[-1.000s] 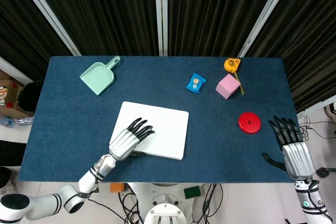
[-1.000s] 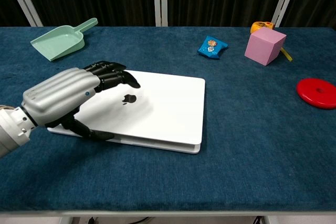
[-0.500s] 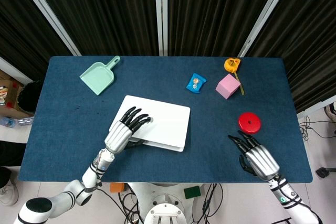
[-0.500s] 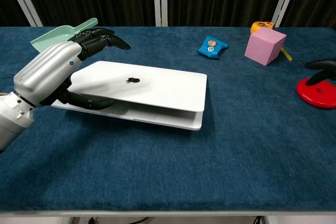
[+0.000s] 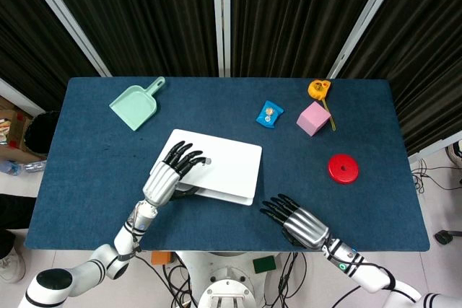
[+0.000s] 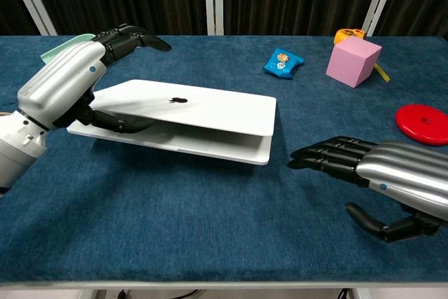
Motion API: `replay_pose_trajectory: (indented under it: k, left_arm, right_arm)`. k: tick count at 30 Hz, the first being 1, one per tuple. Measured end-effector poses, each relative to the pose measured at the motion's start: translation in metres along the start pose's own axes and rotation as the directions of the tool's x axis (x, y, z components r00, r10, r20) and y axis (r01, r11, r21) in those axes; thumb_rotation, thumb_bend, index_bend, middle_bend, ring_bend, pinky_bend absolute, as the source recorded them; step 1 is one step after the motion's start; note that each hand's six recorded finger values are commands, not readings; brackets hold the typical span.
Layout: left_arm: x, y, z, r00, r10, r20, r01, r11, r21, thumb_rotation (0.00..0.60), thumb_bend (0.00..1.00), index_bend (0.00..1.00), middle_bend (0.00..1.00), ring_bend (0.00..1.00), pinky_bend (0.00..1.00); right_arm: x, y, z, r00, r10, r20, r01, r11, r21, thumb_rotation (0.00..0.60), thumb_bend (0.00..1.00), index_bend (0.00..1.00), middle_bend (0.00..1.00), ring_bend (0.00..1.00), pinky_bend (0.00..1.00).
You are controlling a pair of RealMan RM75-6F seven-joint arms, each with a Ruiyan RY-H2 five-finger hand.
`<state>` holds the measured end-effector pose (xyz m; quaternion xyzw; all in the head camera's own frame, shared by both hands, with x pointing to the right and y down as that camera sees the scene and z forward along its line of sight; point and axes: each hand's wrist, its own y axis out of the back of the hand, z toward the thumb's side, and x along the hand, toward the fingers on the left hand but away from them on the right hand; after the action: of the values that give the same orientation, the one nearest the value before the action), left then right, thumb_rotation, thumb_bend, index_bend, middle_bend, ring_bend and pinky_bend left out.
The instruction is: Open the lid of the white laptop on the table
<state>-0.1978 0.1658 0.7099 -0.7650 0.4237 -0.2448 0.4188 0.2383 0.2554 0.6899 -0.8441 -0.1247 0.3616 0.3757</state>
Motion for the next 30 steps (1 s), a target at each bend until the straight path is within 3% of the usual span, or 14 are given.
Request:
replay_pose_trajectory:
  k: [12, 21, 30]
  left_arm:
    - [0.002, 0.001, 0.0, 1.0, 0.003, -0.001, -0.003, 1.0, 0.002, 0.6, 0.57, 0.22, 0.19, 0.09, 0.08]
    - [0.006, 0.0, -0.001, 1.0, 0.0, -0.01, 0.0, 1.0, -0.001, 0.6, 0.57, 0.22, 0.19, 0.08, 0.08]
    - [0.016, -0.001, -0.002, 1.0, 0.0, -0.013, 0.0, 1.0, -0.001, 0.6, 0.57, 0.22, 0.19, 0.08, 0.08]
  right_arm:
    - [-0.033, 0.003, 0.01, 0.998, -0.044, -0.053, 0.044, 0.999, 0.008, 0.6, 0.69, 0.0, 0.0, 0.0, 0.0]
    - [-0.071, -0.004, 0.011, 0.999, -0.019, -0.05, 0.017, 0.998, -0.055, 0.6, 0.69, 0.0, 0.0, 0.0, 0.0]
    - [-0.106, -0.012, 0.018, 0.997, 0.053, -0.051, -0.058, 0.991, -0.118, 0.6, 0.69, 0.0, 0.0, 0.0, 0.0]
